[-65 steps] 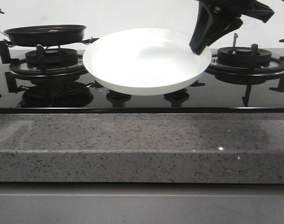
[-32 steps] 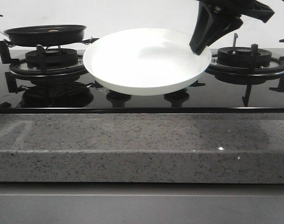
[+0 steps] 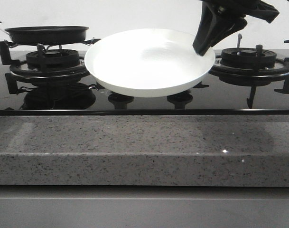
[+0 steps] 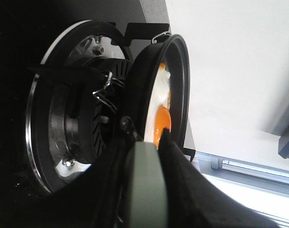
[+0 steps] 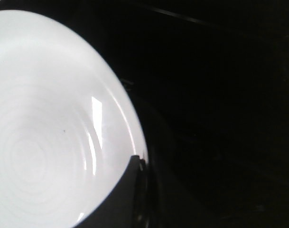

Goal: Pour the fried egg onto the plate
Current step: 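Lift the pan with the left gripper and tilt it toward the plate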

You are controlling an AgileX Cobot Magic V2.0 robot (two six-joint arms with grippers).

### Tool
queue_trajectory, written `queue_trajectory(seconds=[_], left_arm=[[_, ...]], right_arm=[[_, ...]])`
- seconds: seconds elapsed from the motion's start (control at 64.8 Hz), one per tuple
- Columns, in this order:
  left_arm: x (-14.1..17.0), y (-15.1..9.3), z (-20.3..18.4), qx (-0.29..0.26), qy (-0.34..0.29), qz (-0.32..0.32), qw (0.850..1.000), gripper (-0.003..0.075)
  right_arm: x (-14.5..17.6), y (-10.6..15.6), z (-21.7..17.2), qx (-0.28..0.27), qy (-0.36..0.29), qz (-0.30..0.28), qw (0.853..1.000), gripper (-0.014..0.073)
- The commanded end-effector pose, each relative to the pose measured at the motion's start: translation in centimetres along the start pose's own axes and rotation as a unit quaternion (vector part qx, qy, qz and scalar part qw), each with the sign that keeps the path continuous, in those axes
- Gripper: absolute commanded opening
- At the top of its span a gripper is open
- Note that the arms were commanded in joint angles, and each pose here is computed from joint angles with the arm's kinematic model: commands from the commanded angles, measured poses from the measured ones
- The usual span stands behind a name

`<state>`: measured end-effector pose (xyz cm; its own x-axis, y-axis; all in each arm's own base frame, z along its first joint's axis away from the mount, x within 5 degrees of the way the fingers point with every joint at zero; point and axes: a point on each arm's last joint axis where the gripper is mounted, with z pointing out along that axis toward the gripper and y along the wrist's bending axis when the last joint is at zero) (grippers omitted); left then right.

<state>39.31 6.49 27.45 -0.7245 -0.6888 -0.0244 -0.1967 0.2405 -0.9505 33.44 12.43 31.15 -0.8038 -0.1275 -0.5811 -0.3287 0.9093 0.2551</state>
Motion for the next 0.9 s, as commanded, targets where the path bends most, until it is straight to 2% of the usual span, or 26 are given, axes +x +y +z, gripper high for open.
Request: queue_trajectory(seconds=[0.0,0.139,0.401,0.71,0.88], left_arm=[[0.6,-3.1,-0.9,0.053,0.001,0.019,0.998,0.0039],[0.7,-3.4,-1.0,0.066,0.003,0.016,0.998,-0.0018],[1.2,-5.5,-1.7,0.146,0.006,0.043,0.988,-0.0019],[3.2,-8.9,-3.8,0.153,-0.023,0.127,0.98,-0.0019],[4.5,-11.2,-5.3,0.142,-0.066,0.172,0.972,-0.0019]], right_arm=[[-1.2,0.7,-2.1,-0.009,-0.057,-0.001,0.998,-0.0069],[-1.2,0.7,-2.1,-0.009,-0.057,-0.001,0.998,-0.0069],[-1.2,0.7,-2.1,-0.009,-0.057,-0.001,0.998,-0.0069],[-1.2,0.7,-2.1,-0.009,-0.057,-0.001,0.998,-0.0069],[-1.2,0.7,-2.1,-0.009,-0.057,-0.001,0.998,-0.0069]])
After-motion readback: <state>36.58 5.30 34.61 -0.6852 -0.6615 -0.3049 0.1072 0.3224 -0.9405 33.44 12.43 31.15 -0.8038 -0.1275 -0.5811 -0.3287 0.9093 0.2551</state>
